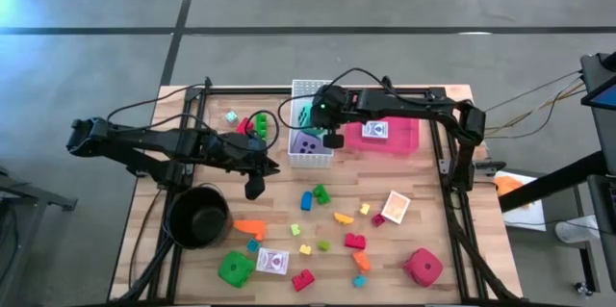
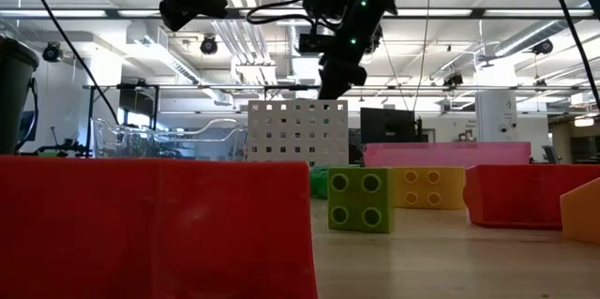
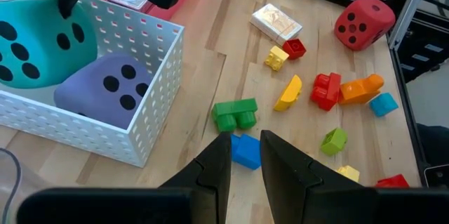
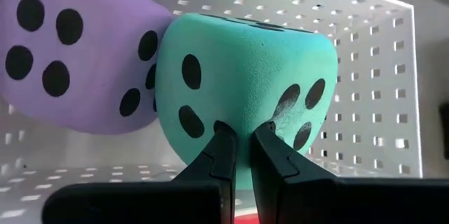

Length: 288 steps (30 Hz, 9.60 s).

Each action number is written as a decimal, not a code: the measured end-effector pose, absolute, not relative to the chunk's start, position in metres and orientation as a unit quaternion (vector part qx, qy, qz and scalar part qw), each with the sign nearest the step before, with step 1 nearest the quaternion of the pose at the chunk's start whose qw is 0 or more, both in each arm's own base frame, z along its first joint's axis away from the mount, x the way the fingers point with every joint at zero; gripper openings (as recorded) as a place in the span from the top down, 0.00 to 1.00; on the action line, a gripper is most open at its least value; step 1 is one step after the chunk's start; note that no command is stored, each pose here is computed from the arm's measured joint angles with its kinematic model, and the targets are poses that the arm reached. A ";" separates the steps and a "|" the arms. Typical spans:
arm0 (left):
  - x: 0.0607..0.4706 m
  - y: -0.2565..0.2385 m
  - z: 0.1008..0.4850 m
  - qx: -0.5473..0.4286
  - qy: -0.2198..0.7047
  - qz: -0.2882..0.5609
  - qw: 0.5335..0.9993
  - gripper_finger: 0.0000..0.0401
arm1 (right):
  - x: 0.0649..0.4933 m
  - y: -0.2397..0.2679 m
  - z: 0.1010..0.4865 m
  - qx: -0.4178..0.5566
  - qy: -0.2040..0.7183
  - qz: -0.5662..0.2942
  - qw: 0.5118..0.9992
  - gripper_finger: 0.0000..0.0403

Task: Pick & Place Toys
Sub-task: Put the blue dice into the white bin, then put the red game piece into the transparent bin

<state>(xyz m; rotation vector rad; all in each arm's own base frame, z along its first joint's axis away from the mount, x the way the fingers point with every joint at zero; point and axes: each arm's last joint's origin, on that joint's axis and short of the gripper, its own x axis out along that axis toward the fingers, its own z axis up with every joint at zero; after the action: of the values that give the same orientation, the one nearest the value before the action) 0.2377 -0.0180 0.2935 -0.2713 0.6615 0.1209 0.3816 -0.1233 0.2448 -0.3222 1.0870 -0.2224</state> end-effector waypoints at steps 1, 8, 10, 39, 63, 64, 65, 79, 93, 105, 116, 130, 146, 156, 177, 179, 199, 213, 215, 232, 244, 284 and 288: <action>0.238 -0.018 0.294 -0.133 0.324 0.059 0.935 0.80 | 0.382 -0.124 0.245 -0.153 0.514 -0.116 0.836 0.97; 0.238 -0.018 0.294 -0.133 0.324 0.059 0.935 0.80 | 0.382 -0.126 0.246 -0.145 0.512 -0.149 0.833 0.97; 0.238 -0.018 0.294 -0.133 0.324 0.059 0.935 0.80 | 0.382 -0.126 0.246 -0.146 0.509 -0.152 0.835 0.97; 0.238 -0.018 0.294 -0.133 0.323 0.059 0.935 0.80 | 0.386 -0.130 0.244 -0.167 0.505 -0.191 0.825 0.97; 0.238 -0.018 0.294 -0.133 0.323 0.059 0.935 0.80 | 0.385 -0.116 0.241 -0.165 0.525 -0.146 0.822 0.97; 0.238 -0.018 0.294 -0.133 0.323 0.059 0.935 0.80 | 0.385 -0.115 0.241 -0.161 0.526 -0.144 0.823 0.97; 0.238 -0.018 0.294 -0.133 0.323 0.059 0.935 0.80 | 0.385 -0.114 0.241 -0.157 0.526 -0.141 0.824 0.97; 0.238 -0.018 0.294 -0.133 0.323 0.059 0.935 0.80 | 0.384 -0.113 0.240 -0.152 0.530 -0.133 0.824 0.97; 0.238 -0.018 0.294 -0.133 0.323 0.059 0.935 0.80 | 0.384 -0.113 0.240 -0.149 0.531 -0.133 0.824 0.91; 0.238 -0.018 0.294 -0.133 0.323 0.059 0.935 0.80 | 0.385 -0.111 0.237 -0.134 0.531 -0.133 0.826 0.48; 0.238 -0.018 0.294 -0.133 0.323 0.059 0.935 0.80 | 0.385 -0.112 0.238 -0.130 0.527 -0.141 0.828 0.33; 0.238 -0.018 0.294 -0.133 0.324 0.059 0.935 0.80 | 0.385 -0.112 0.240 -0.122 0.522 -0.151 0.831 0.33; 0.238 -0.018 0.293 -0.134 0.324 0.060 0.935 0.80 | 0.350 -0.063 0.304 0.021 0.465 -0.161 0.870 0.32; 0.242 -0.018 0.290 -0.132 0.324 0.064 0.934 0.80 | 0.317 0.021 0.311 0.051 0.499 -0.116 0.857 0.32; 0.279 -0.019 0.288 -0.108 0.233 0.052 0.965 0.80 | 0.240 0.101 0.216 0.134 0.593 -0.155 0.778 0.32; 0.279 -0.019 0.288 -0.119 0.231 0.057 0.964 0.80 | 0.237 0.104 0.206 0.111 0.615 -0.120 0.771 0.32; 0.279 -0.019 0.289 -0.126 0.229 0.066 0.963 0.80 | 0.232 0.117 0.186 -0.046 0.598 0.043 0.799 0.32; 0.279 -0.019 0.289 -0.135 0.225 0.067 0.963 0.80 | 0.231 0.118 0.159 -0.042 0.608 0.053 0.791 0.32; 0.280 -0.019 0.291 -0.126 0.216 0.063 0.966 0.80 | 0.231 0.119 0.156 -0.043 0.613 0.057 0.787 0.33; 0.292 -0.018 0.288 -0.111 0.191 0.058 0.974 0.80 | 0.238 0.122 0.145 -0.047 0.630 0.054 0.773 0.70; 0.293 -0.018 0.288 -0.105 0.189 0.057 0.975 0.80 | 0.248 0.129 0.168 -0.015 0.597 0.042 0.801 0.70; 0.352 -0.106 0.256 0.344 0.023 -0.050 0.937 0.40 | 0.258 0.146 0.330 0.057 0.304 -0.061 0.949 0.70; 0.352 -0.108 0.257 0.343 0.014 -0.058 0.937 0.26 | 0.262 0.144 0.334 0.063 0.290 -0.063 0.953 0.70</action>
<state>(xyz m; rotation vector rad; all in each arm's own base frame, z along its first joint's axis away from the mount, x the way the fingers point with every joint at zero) 0.3520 -0.1076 0.2573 0.7005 0.0288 -0.1189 0.2619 0.1442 0.3337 0.1282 0.5888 -0.1270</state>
